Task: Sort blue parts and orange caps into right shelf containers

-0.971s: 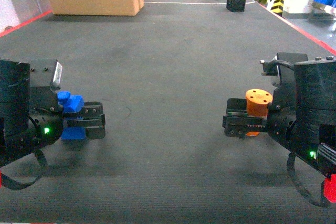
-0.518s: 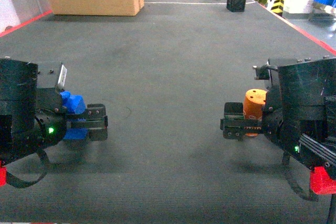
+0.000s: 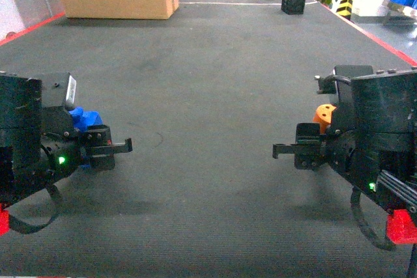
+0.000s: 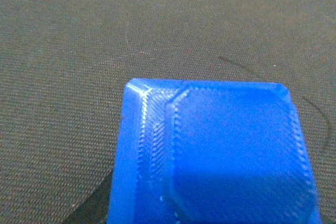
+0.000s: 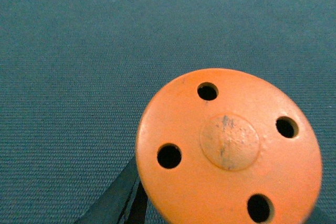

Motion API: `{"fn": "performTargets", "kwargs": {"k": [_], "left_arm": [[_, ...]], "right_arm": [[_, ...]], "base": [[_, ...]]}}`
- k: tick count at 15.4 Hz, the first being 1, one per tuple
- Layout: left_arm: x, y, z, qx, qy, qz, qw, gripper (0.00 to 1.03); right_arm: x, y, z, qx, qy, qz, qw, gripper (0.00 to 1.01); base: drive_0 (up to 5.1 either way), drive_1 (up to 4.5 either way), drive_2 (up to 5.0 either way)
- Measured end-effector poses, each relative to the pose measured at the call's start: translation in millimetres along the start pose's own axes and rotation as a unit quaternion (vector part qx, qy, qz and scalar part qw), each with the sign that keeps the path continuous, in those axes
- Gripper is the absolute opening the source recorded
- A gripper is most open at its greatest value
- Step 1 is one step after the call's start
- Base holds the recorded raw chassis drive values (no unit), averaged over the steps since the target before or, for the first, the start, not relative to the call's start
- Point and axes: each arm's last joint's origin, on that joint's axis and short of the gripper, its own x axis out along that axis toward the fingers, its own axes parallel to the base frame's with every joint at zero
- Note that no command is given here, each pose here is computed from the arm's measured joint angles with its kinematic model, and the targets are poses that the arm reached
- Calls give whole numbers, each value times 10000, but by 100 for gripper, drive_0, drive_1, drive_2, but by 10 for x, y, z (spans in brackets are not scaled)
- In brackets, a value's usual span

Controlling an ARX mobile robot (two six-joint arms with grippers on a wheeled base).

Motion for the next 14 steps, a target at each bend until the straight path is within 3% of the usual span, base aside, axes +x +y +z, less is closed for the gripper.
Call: {"fn": "performTargets", "kwargs": {"k": [3,4,5,7,10,11,12,14], "left_arm": [[-306,-2,60,0,-437,158,9989,43],[-757,43,248,-71,-1157,324,9927,43],[-1443,93,374,-65,-1771,625,9822,43],[-1849,93,442,-136,-2190,732,9729,43],[-2394,106,589,-421,-2893,710,9537,43],[-2505,120,575,-475,-3034,732,9488,43],[-2535,128,542,-491,-3042,722,9486,43],[-2476,101,450,-404,-2908,710,9533,43]], "right_arm": [[-337,-147,156,153,-501,5,9986,44],[-776,-405,319,307,-1004,-194,9943,44],[-1446,-593,367,211,-1318,-353,9904,44],[-1861,-624,465,259,-1830,-432,9818,44],[-2337,-692,521,305,-2438,-685,9669,44],[-2447,-715,548,408,-2637,-774,9606,44],[-2497,-730,568,518,-2773,-888,9553,44],[-2488,-735,553,465,-2653,-970,9581,44]], "base": [[0,0,0],[0,0,0],[0,0,0],[0,0,0],[0,0,0],[0,0,0],[0,0,0],[0,0,0]]}}
